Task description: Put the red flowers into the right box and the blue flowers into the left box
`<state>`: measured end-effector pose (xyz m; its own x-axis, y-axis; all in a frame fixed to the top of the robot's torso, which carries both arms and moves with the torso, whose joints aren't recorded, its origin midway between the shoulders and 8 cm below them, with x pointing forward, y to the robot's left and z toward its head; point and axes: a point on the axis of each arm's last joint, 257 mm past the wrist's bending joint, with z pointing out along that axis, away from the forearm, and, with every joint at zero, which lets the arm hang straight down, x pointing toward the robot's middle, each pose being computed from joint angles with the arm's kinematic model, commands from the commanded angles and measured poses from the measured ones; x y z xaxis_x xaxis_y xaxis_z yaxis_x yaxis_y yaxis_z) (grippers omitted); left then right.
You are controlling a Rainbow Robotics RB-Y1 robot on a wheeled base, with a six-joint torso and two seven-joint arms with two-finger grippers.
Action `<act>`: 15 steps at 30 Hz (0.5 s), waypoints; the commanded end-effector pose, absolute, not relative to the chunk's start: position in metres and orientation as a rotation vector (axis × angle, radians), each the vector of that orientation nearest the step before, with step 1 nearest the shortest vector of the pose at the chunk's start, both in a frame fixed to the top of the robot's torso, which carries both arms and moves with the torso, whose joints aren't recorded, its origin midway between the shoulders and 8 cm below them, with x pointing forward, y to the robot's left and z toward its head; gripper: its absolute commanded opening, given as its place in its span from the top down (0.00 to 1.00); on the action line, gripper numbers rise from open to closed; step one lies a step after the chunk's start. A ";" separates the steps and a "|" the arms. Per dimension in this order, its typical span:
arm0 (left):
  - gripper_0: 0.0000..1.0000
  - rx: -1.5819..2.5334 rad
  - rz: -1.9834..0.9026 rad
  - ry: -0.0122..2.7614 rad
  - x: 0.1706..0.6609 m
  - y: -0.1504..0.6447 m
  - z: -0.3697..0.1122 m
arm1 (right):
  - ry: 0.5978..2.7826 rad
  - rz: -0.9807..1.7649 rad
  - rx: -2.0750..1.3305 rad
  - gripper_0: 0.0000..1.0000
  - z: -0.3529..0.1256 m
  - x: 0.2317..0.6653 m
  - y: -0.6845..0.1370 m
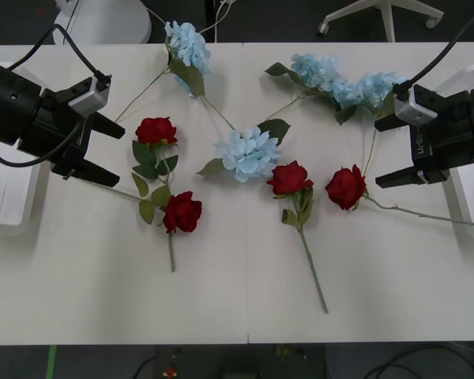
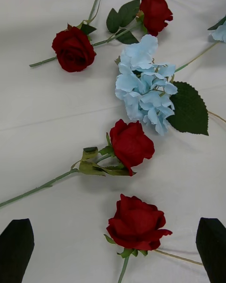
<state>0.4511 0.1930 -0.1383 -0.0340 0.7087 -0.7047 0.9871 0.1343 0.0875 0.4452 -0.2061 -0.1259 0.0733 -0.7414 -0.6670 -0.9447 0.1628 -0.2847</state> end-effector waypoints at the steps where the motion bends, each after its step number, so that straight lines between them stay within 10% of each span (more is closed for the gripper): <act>1: 0.00 1.603 -0.515 1.824 0.462 0.211 -0.117 | 1.645 0.291 -1.636 0.00 -0.099 0.453 -0.207; 15: 0.00 1.760 -0.100 1.806 0.474 0.263 -0.104 | 1.938 0.171 -1.646 0.00 -0.134 0.453 -0.262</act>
